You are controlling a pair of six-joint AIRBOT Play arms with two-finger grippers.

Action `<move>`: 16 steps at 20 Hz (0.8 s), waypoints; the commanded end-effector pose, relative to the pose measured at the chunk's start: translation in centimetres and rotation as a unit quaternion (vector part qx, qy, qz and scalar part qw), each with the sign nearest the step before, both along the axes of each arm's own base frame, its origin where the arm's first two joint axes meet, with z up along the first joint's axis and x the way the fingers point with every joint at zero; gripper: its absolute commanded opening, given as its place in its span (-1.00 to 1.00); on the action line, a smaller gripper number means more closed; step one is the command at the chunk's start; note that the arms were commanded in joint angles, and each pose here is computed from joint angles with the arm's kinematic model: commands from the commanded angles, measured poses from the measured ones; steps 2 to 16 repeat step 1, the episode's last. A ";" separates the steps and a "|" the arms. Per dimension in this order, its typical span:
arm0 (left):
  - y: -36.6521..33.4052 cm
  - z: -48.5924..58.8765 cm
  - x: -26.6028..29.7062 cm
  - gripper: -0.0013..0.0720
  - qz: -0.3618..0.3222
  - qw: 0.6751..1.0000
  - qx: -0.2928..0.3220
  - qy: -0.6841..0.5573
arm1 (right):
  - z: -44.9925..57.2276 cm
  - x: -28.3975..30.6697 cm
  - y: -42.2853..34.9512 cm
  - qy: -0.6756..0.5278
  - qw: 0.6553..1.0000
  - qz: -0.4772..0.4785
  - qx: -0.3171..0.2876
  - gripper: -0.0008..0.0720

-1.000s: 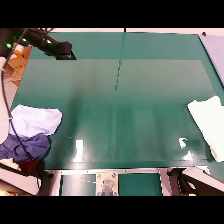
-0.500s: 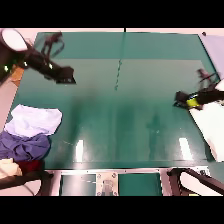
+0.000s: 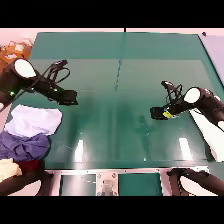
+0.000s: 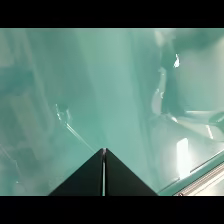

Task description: Fold the shirts.

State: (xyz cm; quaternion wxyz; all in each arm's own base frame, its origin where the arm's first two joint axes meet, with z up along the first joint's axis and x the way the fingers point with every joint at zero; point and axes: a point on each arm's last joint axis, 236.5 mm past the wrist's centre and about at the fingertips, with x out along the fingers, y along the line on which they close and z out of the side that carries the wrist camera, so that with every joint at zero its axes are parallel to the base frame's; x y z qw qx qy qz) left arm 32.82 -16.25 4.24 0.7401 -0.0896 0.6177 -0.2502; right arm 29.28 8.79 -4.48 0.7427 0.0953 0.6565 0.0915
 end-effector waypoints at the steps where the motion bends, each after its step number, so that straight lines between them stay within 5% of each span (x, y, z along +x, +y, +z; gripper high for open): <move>1: -0.2 -0.1 -0.3 -0.90 0.000 1.000 -0.004 0.004 | -0.1 -0.3 0.6 0.001 1.000 0.011 0.001 -0.93; 16: -0.2 -0.1 -0.3 -0.90 0.000 1.000 -0.004 0.004 | -0.1 -0.3 0.6 0.001 1.000 0.011 0.001 -0.93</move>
